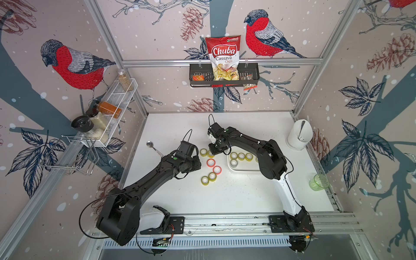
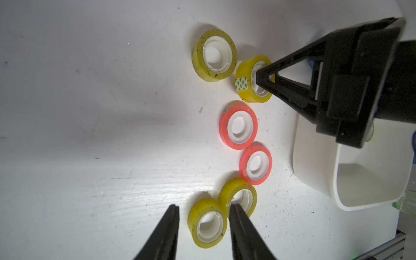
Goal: Put the transparent tape into the storage box
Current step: Pick up the tape from the center of the board, then place the tape in the storage box.
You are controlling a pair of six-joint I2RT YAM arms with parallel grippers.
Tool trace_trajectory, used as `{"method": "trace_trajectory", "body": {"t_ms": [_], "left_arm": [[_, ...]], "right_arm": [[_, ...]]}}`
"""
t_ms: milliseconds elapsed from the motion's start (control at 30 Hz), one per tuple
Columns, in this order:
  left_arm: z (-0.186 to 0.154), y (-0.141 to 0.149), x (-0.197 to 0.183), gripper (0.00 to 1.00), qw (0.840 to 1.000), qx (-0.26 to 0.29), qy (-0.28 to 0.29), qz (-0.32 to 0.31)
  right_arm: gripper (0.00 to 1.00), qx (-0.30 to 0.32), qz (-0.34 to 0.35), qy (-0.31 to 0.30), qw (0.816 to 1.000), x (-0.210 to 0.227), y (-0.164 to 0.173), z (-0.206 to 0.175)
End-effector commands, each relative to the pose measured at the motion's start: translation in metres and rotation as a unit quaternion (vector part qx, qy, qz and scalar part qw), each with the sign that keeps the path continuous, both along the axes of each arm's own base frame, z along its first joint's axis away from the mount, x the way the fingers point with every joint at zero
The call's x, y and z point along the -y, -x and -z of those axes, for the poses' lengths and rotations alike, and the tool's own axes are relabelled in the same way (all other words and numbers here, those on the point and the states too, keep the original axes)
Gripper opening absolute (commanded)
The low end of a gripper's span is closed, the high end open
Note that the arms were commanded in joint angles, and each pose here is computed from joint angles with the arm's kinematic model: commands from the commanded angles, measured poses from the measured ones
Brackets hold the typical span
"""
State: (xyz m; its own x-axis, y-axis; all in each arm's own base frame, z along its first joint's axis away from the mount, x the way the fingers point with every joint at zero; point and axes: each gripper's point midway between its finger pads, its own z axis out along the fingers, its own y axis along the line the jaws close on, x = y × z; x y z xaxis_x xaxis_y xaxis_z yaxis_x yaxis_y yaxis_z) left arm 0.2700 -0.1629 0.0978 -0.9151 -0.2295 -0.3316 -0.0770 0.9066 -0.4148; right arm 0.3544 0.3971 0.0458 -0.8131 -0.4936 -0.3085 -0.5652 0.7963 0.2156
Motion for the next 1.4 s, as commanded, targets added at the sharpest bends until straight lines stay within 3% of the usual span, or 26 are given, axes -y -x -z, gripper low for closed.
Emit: {"method": "trace_trajectory", "body": {"t_ms": [0, 367, 733, 1367], "left_arm": [[-0.01, -0.004, 0.004, 0.41, 1.0, 0.011, 0.007, 0.009], [-0.029, -0.015, 0.028, 0.4, 0.999, 0.037, 0.01, 0.032], [-0.043, -0.031, 0.079, 0.4, 0.996, 0.051, 0.021, 0.076], [-0.031, -0.039, 0.16, 0.39, 0.989, 0.045, 0.022, 0.142]], "right_arm": [[0.16, 0.001, 0.01, -0.016, 1.0, 0.0, 0.001, -0.022], [0.16, 0.017, 0.046, -0.054, 0.997, 0.023, -0.005, -0.072], [0.17, 0.028, 0.088, -0.077, 0.993, 0.073, -0.001, -0.104], [0.18, 0.008, 0.138, -0.048, 0.989, 0.167, 0.039, -0.08]]}}
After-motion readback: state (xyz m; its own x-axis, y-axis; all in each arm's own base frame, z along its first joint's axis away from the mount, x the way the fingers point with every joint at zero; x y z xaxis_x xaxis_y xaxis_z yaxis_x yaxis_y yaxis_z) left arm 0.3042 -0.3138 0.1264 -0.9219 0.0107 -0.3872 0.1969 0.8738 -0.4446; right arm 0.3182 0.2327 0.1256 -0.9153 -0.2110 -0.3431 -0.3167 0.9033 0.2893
